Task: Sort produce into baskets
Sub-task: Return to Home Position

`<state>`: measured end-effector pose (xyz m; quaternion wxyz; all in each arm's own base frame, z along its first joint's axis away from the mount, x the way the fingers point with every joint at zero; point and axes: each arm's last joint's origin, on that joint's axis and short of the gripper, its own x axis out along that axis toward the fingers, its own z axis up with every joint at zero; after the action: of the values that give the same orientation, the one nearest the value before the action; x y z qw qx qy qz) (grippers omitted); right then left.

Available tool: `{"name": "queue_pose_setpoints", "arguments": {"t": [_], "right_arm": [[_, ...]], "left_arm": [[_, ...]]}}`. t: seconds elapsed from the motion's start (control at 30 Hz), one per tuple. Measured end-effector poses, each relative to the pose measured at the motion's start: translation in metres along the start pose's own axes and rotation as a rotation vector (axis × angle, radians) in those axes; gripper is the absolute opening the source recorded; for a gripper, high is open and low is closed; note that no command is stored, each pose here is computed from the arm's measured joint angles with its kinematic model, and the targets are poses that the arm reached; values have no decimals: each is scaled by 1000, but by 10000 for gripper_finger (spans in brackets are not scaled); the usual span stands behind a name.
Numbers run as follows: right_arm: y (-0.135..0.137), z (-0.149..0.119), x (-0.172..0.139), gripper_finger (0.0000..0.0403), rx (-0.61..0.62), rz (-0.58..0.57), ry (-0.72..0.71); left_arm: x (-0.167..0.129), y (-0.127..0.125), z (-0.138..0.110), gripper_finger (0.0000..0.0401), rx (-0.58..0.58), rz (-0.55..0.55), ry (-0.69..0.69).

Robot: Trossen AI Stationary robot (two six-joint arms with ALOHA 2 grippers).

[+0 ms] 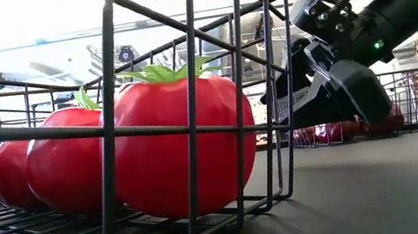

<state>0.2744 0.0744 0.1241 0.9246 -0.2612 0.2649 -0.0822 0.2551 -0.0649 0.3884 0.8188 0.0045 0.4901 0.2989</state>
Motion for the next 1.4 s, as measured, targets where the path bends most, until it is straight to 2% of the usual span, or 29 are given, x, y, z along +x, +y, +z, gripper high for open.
{"name": "queue_pose_setpoints", "arguments": {"t": [0.1, 0.23, 0.33, 0.47, 0.57, 0.67, 0.77, 0.87, 0.97, 1.1, 1.23, 1.33, 1.4], "right_arm": [[0, 0, 0, 378, -3, -4, -1], [-5, 5, -5, 378, 5, -12, -20], [-14, 13, -15, 378, 49, -18, -44], [-31, 22, -36, 378, 149, -4, -64], [-39, 23, -52, 378, 195, 91, -80], [-44, 22, -69, 378, 221, 266, -129], [-49, 23, -86, 378, 238, 434, -238], [-58, 25, -102, 378, 297, 495, -320], [-66, 21, -116, 378, 366, 492, -370], [-80, 16, -134, 378, 374, 447, -463], [-101, 11, -157, 378, 478, 324, -527], [-116, 6, -181, 378, 496, 291, -639], [-125, 0, -199, 378, 508, 269, -728]], "left_arm": [[-15, 22, -22, 393, -74, -25, -44], [-20, 44, -54, 393, -160, -70, -104], [-14, 58, -74, 393, -222, -151, -186], [3, 69, -104, 393, -224, -242, -309], [21, 74, -128, 393, -232, -286, -380], [43, 75, -152, 393, -266, -323, -431], [64, 75, -173, 393, -291, -354, -468], [81, 74, -190, 393, -302, -373, -496], [92, 75, -202, 393, -301, -386, -526], [99, 77, -212, 393, -315, -425, -562], [97, 75, -209, 393, -449, -548, -670], [101, 68, -210, 393, -359, -618, -715], [107, 63, -211, 393, -318, -615, -737]]}}
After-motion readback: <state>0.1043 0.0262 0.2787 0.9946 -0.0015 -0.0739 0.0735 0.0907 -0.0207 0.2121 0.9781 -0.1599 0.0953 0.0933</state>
